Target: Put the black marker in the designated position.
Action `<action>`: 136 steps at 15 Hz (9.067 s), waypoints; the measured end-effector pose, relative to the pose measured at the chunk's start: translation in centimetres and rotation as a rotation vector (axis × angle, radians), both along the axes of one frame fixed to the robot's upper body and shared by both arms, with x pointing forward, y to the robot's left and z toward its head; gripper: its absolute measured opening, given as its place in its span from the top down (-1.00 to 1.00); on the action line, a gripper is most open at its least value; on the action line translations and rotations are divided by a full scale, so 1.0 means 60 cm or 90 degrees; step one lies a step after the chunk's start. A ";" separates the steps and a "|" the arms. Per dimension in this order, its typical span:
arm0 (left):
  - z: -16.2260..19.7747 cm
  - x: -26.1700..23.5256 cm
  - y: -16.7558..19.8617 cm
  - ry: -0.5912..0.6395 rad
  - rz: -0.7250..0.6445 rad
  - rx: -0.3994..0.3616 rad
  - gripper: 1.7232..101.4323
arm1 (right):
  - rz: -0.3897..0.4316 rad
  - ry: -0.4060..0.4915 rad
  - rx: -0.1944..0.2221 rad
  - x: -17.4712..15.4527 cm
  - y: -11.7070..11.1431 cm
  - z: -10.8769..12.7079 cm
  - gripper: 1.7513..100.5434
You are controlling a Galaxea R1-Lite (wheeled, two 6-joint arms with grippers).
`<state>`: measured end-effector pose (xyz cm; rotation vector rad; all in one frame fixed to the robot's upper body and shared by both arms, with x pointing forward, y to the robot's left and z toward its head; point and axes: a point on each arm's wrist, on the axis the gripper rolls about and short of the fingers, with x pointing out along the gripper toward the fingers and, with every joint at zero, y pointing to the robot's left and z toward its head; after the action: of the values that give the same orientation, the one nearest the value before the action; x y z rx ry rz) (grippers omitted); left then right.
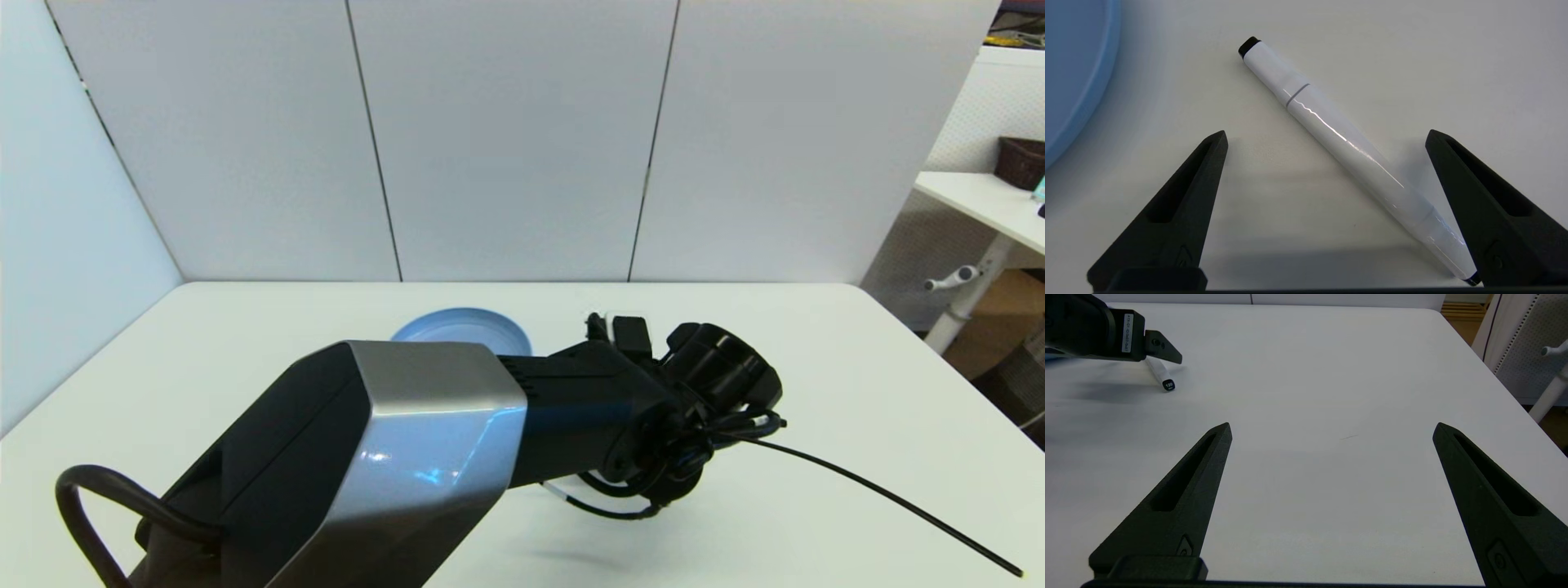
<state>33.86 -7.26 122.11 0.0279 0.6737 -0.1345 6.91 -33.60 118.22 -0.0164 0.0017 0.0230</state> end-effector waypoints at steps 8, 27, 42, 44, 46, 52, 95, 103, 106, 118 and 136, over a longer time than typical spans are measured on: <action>-0.006 0.002 -0.003 -0.002 0.005 -0.007 -0.93 | 0.001 0.000 0.000 0.000 0.000 0.000 -0.94; 0.003 -0.001 0.002 -0.012 0.014 0.004 0.80 | 0.001 0.000 0.000 0.000 0.000 0.000 -0.94; 0.182 0.004 0.366 0.006 0.049 0.188 0.80 | 0.000 0.000 0.000 0.000 0.000 0.000 -0.94; 0.172 0.020 0.425 0.007 0.077 0.157 0.80 | 0.001 -0.001 0.000 0.000 0.000 0.000 -0.94; 0.158 0.037 0.474 -0.002 0.096 0.126 0.80 | 0.000 0.000 0.000 0.000 0.000 0.000 -0.94; 0.091 0.115 0.538 -0.028 0.112 0.043 0.80 | 0.000 0.000 0.000 0.000 0.000 0.000 -0.94; 0.126 0.116 0.570 -0.015 0.102 0.050 -0.60 | 0.000 -0.001 0.000 0.000 0.000 0.000 -0.94; 0.245 -0.154 0.631 -0.174 0.045 0.024 -0.81 | 0.000 0.000 0.000 0.000 0.000 0.000 -0.94; 0.221 -0.244 0.645 -0.258 -0.029 -0.009 -0.85 | 0.000 0.000 0.000 0.000 0.000 0.000 -0.94; 0.067 -0.415 0.672 -0.450 -0.089 0.075 -0.91 | 0.001 0.000 0.000 0.000 0.000 0.000 -0.94; -0.065 -0.449 0.676 -0.431 0.052 0.003 -0.93 | 0.000 0.000 0.000 0.000 0.000 0.000 -0.94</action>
<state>6.90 33.31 118.22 0.0470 -0.0005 -0.0383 6.91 -33.60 118.22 -0.0164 0.0013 0.0234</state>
